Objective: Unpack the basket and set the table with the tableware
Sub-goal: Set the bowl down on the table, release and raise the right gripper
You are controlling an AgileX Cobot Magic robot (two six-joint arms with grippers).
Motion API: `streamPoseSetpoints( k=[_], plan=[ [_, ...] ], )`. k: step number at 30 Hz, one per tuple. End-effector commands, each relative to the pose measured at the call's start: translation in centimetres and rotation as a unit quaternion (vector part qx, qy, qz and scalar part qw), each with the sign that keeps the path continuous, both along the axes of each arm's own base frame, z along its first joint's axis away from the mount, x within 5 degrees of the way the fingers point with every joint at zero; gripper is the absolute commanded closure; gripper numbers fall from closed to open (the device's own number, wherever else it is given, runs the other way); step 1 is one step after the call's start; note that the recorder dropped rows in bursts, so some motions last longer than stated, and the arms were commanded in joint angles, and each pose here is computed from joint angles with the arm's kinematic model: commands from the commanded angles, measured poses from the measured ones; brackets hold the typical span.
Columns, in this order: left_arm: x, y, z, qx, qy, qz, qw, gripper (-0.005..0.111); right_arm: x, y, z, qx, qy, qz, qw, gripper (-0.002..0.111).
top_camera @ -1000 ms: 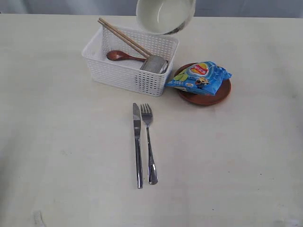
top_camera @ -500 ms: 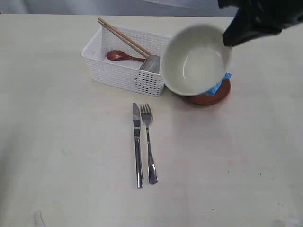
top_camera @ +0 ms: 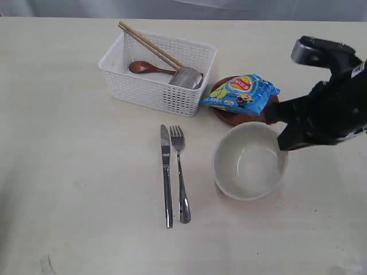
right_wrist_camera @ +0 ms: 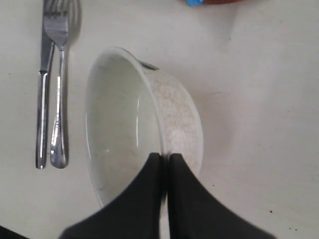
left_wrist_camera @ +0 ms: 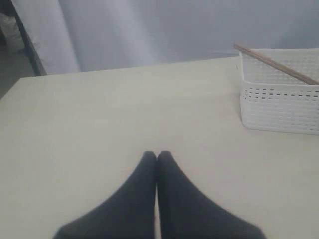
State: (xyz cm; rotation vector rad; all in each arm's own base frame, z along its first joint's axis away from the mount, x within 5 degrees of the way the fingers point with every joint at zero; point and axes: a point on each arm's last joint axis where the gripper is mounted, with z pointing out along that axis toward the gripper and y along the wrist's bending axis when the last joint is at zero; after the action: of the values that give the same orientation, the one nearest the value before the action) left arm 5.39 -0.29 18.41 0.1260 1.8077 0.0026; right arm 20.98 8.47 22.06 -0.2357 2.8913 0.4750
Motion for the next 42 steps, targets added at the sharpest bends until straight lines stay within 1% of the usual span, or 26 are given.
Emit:
streamPoseSetpoints(
  k=[1,5,11,19,22,24,26,28,31,34,37,40,42],
  plan=[
    [0.0,0.0,0.0,0.002,-0.004,0.001,1.000,0.107,-0.6,-0.5,-1.9,-0.001,-0.018,-0.023,1.000,0.109],
    [0.0,0.0,0.0,0.002,-0.004,0.001,1.000,0.107,-0.8,-0.7,-2.6,-0.005,-0.024,-0.027,0.999,0.109],
    [0.0,0.0,0.0,0.002,-0.004,0.001,1.000,0.107,-0.7,-0.6,-4.2,-0.021,0.017,-0.012,1.000,0.109],
    [0.0,0.0,0.0,0.002,-0.004,0.001,1.000,0.107,-0.1,-0.8,-5.7,-0.047,0.031,0.000,0.998,0.108],
    [0.0,0.0,0.0,0.002,-0.004,0.001,1.000,0.107,0.2,-0.8,-5.6,-0.049,0.026,0.002,0.998,0.095],
    [0.0,0.0,0.0,0.002,-0.004,0.001,1.000,0.107,0.4,-0.7,-5.3,-0.048,0.023,0.004,0.999,0.082],
    [0.0,0.0,0.0,0.002,-0.004,0.001,1.000,0.107,0.6,-0.6,-5.0,-0.047,0.021,0.005,0.999,0.071],
    [0.0,0.0,0.0,0.002,-0.004,0.001,1.000,0.107,1.0,-0.5,-4.5,-0.044,0.019,0.007,0.999,0.065],
    [0.0,0.0,0.0,0.002,-0.004,0.001,1.000,0.107,1.8,-0.2,-3.3,-0.040,0.014,0.015,0.999,0.064],
    [0.0,0.0,0.0,0.002,-0.004,0.001,1.000,0.107,3.2,0.3,-1.1,-0.031,-0.005,0.022,0.999,0.064],
    [0.0,0.0,0.0,0.002,-0.004,0.001,1.000,0.107,5.1,1.0,2.1,-0.016,-0.050,0.027,0.998,0.063],
    [0.0,0.0,0.0,0.002,-0.004,0.001,1.000,0.107,6.6,2.1,5.4,-0.002,-0.106,0.035,0.994,0.053],
    [0.0,0.0,0.0,0.002,-0.004,0.001,1.000,0.107,7.5,3.2,7.2,0.013,-0.131,0.026,0.991,0.047]
  ],
)
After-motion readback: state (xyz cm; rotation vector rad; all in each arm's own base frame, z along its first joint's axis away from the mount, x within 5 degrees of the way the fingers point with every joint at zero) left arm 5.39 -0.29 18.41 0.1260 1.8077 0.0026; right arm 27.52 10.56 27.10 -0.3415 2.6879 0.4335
